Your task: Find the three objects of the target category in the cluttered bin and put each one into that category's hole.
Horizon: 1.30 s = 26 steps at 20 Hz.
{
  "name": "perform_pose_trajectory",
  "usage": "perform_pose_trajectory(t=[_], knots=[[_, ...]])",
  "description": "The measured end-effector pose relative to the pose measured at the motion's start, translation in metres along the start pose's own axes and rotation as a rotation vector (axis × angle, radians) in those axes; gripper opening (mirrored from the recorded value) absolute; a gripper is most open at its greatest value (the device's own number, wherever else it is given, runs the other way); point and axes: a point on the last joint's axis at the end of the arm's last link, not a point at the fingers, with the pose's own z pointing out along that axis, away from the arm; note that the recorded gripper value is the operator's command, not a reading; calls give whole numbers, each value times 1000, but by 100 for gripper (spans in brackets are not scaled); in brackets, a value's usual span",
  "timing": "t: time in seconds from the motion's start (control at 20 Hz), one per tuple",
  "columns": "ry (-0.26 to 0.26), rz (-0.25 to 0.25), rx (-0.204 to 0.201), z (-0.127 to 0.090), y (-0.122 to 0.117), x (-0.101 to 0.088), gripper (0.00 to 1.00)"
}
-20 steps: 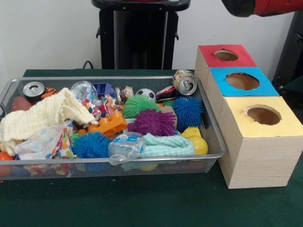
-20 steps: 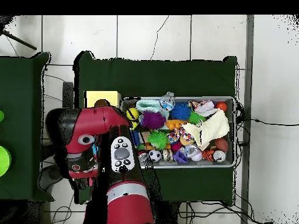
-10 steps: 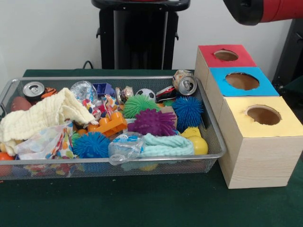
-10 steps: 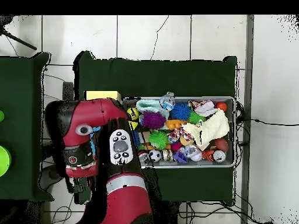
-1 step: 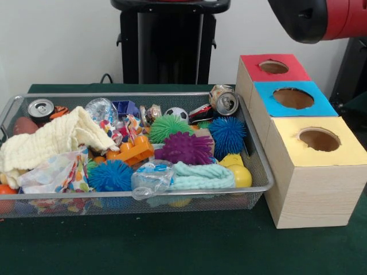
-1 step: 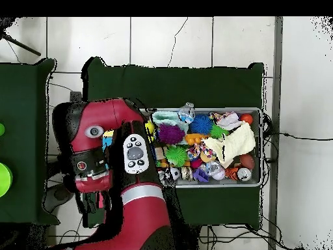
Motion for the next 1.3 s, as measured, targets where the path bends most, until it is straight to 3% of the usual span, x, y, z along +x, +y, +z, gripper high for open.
perform_pose_trajectory(t=[0.55,1.1,1.3], knots=[[-32,28,-10,-26,-42,-31,100],[-41,27,-13,-30,-62,-62,100],[-40,25,-16,-30,-64,-64,100]])
